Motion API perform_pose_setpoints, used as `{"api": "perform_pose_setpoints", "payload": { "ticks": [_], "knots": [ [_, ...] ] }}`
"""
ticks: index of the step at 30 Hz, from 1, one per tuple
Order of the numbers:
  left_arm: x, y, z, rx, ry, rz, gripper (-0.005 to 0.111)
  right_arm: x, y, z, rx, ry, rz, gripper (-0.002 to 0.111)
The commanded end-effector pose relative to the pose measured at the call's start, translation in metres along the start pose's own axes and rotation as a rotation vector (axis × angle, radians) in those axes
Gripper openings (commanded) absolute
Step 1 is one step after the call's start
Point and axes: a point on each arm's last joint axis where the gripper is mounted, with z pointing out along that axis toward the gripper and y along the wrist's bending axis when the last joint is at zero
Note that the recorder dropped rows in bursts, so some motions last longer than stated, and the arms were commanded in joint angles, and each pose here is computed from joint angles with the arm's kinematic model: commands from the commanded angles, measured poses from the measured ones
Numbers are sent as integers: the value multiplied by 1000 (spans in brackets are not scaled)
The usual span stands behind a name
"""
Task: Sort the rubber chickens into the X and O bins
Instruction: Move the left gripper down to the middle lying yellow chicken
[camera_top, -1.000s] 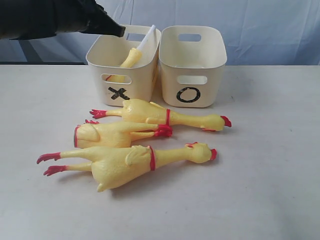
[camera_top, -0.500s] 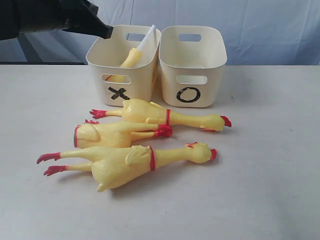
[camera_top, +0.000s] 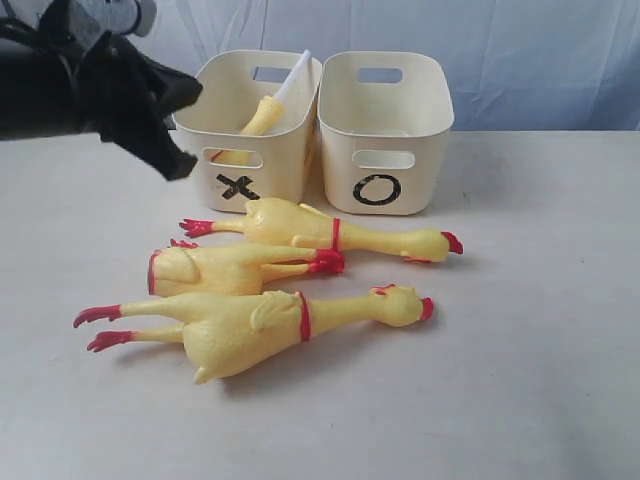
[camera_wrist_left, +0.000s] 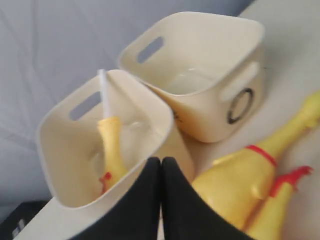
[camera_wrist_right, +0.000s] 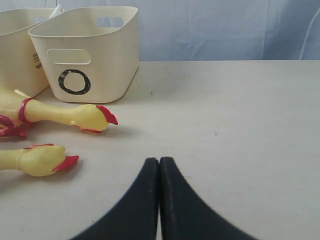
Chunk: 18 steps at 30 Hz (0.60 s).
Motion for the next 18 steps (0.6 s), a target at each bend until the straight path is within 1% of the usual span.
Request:
{"api": "perform_pose_setpoints", "payload": {
  "ticks": [1,3,4,11,18],
  "knots": [
    [13,-31,-9,278,25,209,0,0,0,0,-1,-7,-4,-1],
    [20,-37,-9,341,59,275,0,0,0,0,-1,-7,-4,-1],
    [23,-38,-8,358,71,288,0,0,0,0,-1,-7,-4,-1],
    [32,-41,2,389,102,270,0,0,0,0,-1,-7,-4,-1],
    [55,-46,25,445,168,254,1,0,0,0,-1,-8,-4,-1]
  ]
}}
